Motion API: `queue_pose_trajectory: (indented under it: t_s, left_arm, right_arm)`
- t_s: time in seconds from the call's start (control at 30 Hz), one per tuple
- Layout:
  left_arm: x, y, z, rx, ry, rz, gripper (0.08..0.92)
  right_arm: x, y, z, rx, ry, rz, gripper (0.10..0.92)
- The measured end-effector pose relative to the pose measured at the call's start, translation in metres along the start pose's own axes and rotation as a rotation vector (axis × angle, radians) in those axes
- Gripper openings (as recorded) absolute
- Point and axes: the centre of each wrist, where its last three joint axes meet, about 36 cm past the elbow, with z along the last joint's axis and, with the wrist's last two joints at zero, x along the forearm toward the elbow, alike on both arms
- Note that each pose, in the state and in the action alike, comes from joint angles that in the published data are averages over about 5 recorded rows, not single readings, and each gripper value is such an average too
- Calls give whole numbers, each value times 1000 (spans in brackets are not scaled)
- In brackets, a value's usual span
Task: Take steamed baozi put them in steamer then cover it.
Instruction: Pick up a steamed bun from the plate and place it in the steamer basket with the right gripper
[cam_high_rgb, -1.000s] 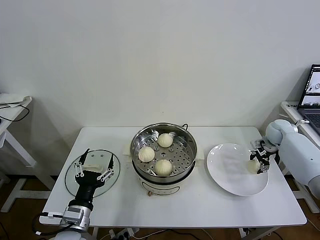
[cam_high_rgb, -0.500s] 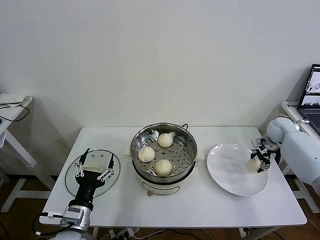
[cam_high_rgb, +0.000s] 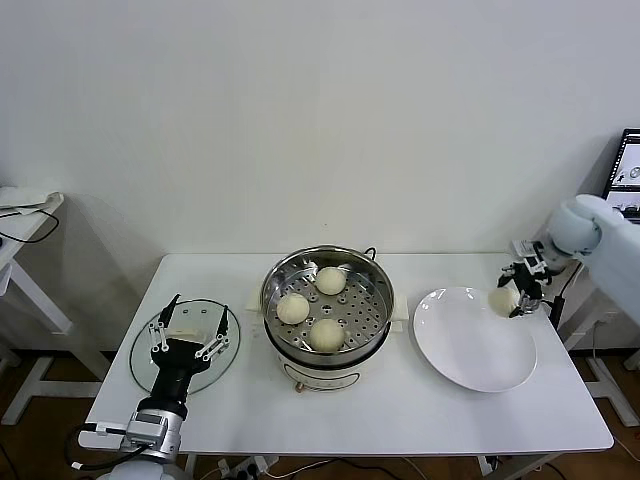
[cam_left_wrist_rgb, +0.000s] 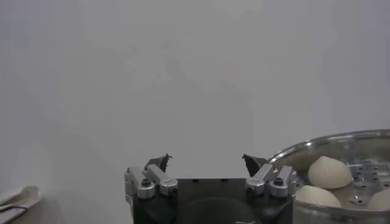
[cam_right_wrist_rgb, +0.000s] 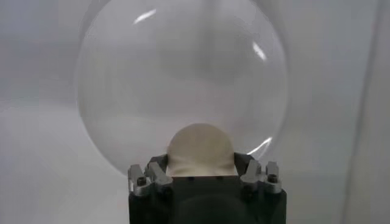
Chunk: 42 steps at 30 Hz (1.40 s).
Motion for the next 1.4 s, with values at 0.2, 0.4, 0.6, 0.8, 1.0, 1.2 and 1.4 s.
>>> queue_pose_trajectory:
  t_s: [0.2, 0.4, 0.6, 0.8, 1.0, 1.2, 1.4]
  left_arm:
    - [0, 2, 0, -2, -5, 4, 823]
    - [0, 7, -2, -4, -18, 3, 823]
    - [-2, 9, -5, 1, -31, 5, 823]
    - [-4, 11, -5, 1, -36, 2, 823]
    - [-6, 15, -2, -2, -31, -4, 823]
    - [-8, 18, 2, -6, -24, -10, 823]
    - [-10, 18, 5, -5, -17, -12, 823]
  right_arm:
    - [37, 2, -49, 1, -68, 16, 714]
    - [72, 5, -101, 13, -122, 9, 718]
    - [100, 3, -153, 25, -153, -6, 713]
    - [109, -3, -204, 53, -157, -28, 714]
    - [98, -14, -248, 85, -147, -56, 716]
    - [76, -25, -279, 108, -136, -82, 716]
    - [48, -28, -294, 119, -125, -110, 713]
